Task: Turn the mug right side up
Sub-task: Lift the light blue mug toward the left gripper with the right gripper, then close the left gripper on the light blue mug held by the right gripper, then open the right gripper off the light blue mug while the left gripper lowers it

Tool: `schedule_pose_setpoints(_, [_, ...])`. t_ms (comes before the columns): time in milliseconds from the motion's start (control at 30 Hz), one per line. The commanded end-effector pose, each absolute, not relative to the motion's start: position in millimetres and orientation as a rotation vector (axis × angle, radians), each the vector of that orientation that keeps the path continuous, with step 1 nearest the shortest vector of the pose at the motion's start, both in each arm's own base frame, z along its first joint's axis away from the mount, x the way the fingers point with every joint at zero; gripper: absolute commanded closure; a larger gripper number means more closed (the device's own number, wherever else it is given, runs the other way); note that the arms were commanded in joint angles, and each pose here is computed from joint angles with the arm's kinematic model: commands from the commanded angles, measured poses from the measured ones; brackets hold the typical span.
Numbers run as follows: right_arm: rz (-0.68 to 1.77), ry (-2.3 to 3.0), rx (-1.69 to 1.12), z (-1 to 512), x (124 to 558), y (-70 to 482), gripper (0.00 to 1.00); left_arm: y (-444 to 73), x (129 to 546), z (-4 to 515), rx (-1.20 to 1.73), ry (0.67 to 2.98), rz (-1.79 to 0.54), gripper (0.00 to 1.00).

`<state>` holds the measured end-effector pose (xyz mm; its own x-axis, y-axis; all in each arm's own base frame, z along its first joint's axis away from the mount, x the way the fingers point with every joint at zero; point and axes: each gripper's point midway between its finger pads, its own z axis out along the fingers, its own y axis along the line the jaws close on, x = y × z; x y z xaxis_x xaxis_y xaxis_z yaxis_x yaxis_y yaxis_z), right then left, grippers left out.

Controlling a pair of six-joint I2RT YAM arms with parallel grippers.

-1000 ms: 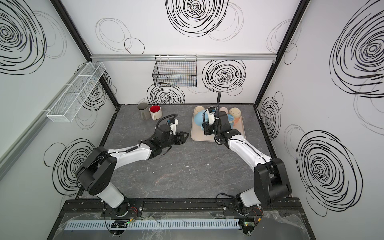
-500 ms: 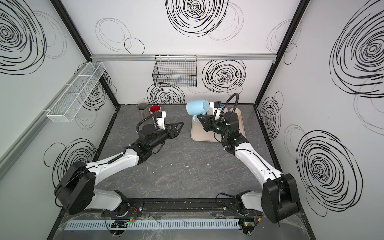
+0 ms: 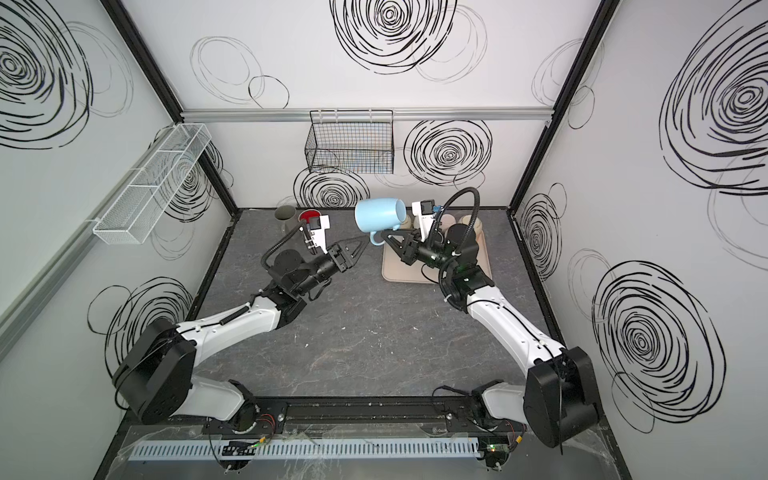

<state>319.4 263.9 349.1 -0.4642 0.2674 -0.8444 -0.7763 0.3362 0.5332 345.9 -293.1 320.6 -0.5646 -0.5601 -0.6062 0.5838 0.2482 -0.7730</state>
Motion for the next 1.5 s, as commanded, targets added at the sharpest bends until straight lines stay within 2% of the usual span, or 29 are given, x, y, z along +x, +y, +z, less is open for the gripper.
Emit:
schedule_pose_setpoints(0, [1.354, 1.411, -0.541, 400, 303, 265, 1.00, -298, 344, 346, 0.056, 1.470, -1.576, 0.41])
schedule_pose_setpoints(600, [1.460, 1.407, -0.547, 394, 295, 280, 1.00, -315, 340, 356, 0.092, 1.418, -1.690, 0.48])
schedule_pose_setpoints(700, [1.467, 1.405, -0.546, 394, 294, 280, 1.00, -315, 336, 364, 0.114, 1.382, -1.708, 0.55])
schedule_pose_setpoints(1167, [1.391, 1.498, -0.448, 372, 307, 273, 1.00, -310, 310, 403, 0.236, 1.242, -1.750, 0.99])
schedule_pose_setpoints(1300, [1.343, 1.537, -0.395, 363, 313, 267, 0.87, -309, 308, 406, 0.243, 1.232, -1.755, 1.00])
schedule_pose_setpoints(1467, [1.303, 1.570, -0.367, 356, 315, 263, 0.64, -305, 315, 402, 0.212, 1.255, -1.736, 1.00])
